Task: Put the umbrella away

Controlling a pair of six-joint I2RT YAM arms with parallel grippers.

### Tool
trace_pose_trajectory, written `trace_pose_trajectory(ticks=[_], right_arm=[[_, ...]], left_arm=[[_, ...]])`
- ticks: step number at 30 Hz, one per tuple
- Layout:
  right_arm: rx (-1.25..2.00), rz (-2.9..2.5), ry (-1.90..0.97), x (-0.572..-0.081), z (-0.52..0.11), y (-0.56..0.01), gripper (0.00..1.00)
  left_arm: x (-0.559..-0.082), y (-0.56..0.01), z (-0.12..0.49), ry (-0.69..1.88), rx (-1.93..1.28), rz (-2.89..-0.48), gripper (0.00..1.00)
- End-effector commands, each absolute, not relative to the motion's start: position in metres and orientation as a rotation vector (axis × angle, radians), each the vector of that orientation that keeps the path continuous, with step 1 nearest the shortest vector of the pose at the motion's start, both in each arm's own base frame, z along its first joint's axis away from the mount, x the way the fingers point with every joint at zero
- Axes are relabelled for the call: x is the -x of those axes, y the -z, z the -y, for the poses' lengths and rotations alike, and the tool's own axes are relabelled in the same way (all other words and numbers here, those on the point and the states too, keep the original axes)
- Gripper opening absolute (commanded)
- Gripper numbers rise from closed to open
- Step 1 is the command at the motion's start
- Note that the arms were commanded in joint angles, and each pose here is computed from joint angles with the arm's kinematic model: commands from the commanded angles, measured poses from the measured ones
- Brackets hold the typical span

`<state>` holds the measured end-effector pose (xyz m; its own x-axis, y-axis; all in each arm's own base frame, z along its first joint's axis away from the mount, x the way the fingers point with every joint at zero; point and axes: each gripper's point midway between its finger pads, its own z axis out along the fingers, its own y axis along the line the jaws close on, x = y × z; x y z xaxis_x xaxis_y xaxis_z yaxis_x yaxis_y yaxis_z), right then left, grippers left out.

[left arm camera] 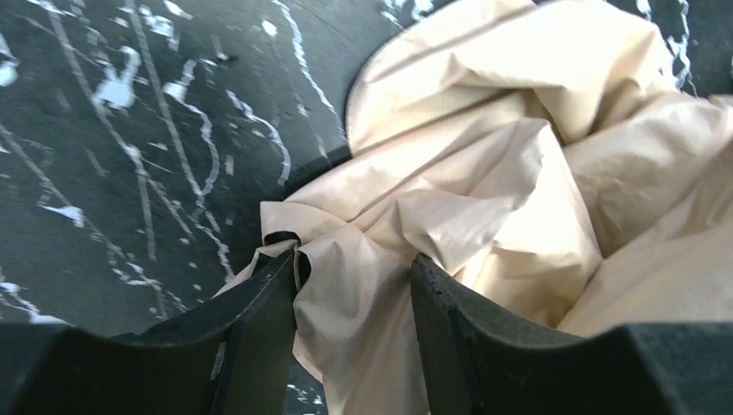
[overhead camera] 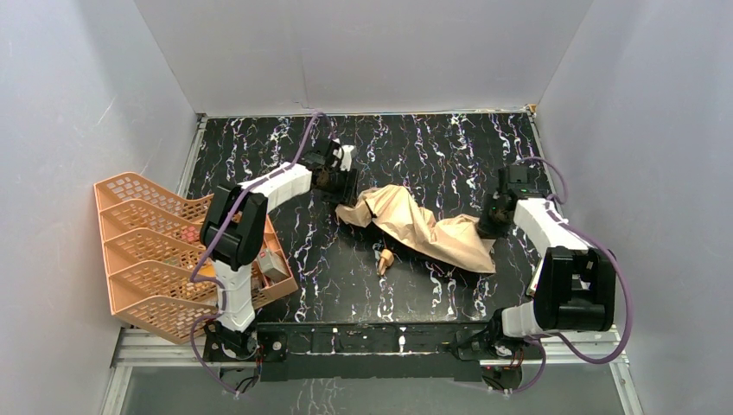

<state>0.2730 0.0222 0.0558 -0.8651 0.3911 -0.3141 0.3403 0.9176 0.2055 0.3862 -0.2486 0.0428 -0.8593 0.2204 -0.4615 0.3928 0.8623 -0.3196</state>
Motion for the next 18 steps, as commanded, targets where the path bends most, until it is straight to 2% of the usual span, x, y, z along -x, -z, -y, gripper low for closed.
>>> trace_pose_trajectory(ticks=[1,6,12,15,18], right_arm=[[-0.392,-2.734,-0.361,-0.276,-0.074,-0.061,0.1],[-0.375,-2.76,-0.515,-0.274,-0.13,-0.047,0.1],[-0.214,-2.664,-0.787,-0.301,-0.218,-0.051,0.1],[-0.063,-2.596,-1.019,-0.305,-0.265,-0.065,0.12],[0.027,-2.523,-1.103,-0.31,-0.278,-0.083,0.13]], left_arm=[[-0.363,-0.077,0.272,0.698,-0.511,-2.548,0.46],[-0.329,-0.082,0.296,0.777,-0.595,-2.519,0.46],[-0.298,-0.083,0.329,0.921,-0.613,-2.493,0.45],[-0.293,-0.086,0.34,0.969,-0.593,-2.483,0.45],[-0.304,-0.091,0.334,0.906,-0.51,-2.475,0.45]])
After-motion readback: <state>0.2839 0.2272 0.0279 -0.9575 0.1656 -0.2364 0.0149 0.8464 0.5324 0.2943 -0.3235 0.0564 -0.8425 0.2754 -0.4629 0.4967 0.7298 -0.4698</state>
